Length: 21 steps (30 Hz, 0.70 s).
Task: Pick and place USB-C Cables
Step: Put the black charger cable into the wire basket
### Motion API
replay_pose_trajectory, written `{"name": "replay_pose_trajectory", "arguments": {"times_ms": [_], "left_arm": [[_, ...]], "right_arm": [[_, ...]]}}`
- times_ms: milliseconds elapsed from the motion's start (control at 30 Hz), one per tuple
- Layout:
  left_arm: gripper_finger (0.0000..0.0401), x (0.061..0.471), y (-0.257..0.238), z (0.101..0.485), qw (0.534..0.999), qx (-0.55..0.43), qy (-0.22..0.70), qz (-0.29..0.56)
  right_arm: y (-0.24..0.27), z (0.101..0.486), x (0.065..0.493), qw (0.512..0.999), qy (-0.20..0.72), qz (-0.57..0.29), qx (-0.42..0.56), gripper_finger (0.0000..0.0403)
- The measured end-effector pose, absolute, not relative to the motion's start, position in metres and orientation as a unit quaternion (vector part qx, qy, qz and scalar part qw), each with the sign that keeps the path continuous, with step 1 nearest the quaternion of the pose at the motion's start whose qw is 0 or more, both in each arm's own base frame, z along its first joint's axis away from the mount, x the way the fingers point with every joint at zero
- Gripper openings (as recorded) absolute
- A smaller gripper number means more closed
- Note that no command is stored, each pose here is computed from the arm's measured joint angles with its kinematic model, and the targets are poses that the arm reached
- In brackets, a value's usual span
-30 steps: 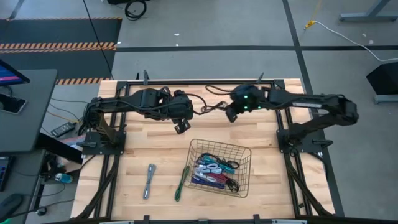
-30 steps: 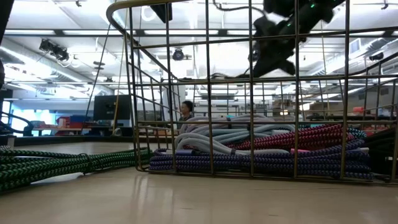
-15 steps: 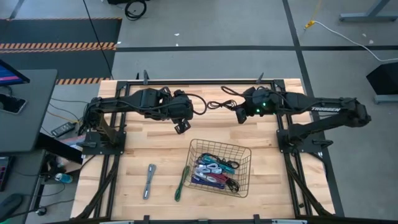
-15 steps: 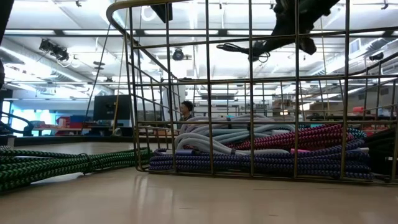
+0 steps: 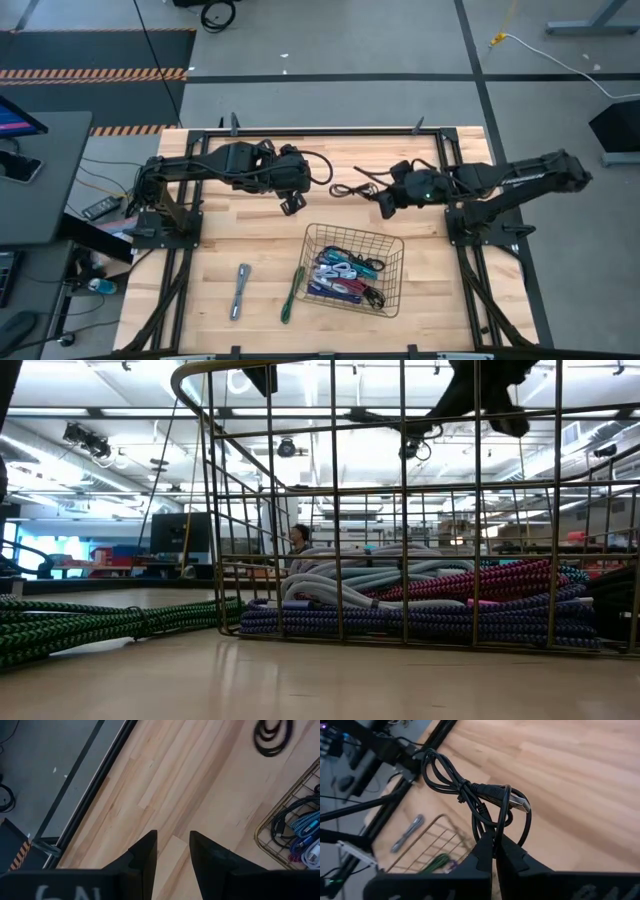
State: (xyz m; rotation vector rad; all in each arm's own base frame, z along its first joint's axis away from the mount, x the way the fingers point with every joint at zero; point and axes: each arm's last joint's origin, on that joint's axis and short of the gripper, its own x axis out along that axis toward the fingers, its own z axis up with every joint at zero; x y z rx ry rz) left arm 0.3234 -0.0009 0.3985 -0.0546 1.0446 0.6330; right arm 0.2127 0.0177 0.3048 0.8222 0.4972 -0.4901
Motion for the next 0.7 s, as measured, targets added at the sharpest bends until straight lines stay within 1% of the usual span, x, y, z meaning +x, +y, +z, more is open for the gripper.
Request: {"name": "replay_pose_trajectory", "arguments": {"times_ms": [233,433,567,700], "left_arm": [[0.0121,0.324,0.0,0.399,0.819,-0.027,0.489,0.298],[0.0121,0.324,0.0,0.399,0.821,-0.028,0.486,0.298],[0.0121,0.324,0.0,0.399,0.822,-0.028,0.485,0.298],[0.0121,0.324,0.0,0.399,0.822,-0.028,0.485,0.298]], "right_arm": [[0.043,0.318,0.214,0.857,0.225,-0.206,0.414,0.0008],[0.066,0.33,0.226,0.861,0.234,-0.171,0.417,0.0008],[0.082,0.322,0.232,0.846,0.273,-0.167,0.426,0.0008],[0.1,0.302,0.237,0.81,0.318,-0.196,0.453,0.0008]]}}
